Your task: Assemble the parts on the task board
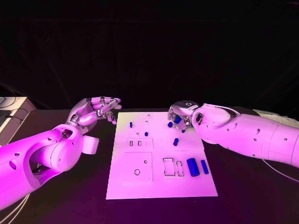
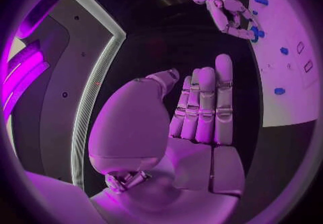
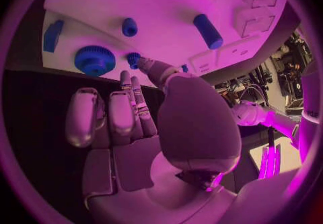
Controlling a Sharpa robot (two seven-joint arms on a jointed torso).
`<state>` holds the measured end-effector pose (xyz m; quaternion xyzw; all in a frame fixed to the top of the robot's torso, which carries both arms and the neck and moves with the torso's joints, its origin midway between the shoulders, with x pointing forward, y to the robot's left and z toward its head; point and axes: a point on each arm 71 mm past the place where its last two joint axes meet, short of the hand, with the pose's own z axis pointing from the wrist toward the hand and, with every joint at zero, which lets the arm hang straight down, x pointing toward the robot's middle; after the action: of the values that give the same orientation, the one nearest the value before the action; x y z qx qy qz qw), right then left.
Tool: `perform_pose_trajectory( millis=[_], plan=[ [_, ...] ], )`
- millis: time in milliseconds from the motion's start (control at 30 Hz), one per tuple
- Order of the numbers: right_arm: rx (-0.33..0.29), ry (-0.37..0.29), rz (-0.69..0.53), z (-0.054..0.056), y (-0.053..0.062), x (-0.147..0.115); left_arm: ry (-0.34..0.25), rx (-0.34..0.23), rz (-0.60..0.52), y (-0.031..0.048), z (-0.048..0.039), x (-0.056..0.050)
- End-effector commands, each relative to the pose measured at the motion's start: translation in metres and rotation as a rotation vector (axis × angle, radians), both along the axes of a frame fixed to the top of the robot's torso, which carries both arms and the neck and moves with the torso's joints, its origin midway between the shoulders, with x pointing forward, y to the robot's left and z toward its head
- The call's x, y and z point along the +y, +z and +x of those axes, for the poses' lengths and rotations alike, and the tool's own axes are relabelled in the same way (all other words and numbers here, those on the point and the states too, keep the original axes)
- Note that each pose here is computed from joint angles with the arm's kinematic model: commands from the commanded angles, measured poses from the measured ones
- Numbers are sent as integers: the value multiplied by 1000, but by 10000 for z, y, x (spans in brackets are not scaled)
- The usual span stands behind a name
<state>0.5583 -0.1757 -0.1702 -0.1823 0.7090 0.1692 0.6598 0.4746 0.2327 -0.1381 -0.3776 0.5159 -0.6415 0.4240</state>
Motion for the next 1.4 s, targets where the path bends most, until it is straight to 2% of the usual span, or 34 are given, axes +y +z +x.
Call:
perform_pose_trajectory(
  millis=[33,1033,1200,1400],
  plan=[
    [11,-12,-39,5,-38,-8,-24,-6,-3,12,-5,-21],
    [-5,-6,-12,-6,-38,52,-22,1,0,4,26,10],
    [-28,-10,8,-7,-17,53,-21,3,1,0,30,16],
    [-89,-33,47,-8,36,55,-19,5,3,-3,35,24]
  ],
)
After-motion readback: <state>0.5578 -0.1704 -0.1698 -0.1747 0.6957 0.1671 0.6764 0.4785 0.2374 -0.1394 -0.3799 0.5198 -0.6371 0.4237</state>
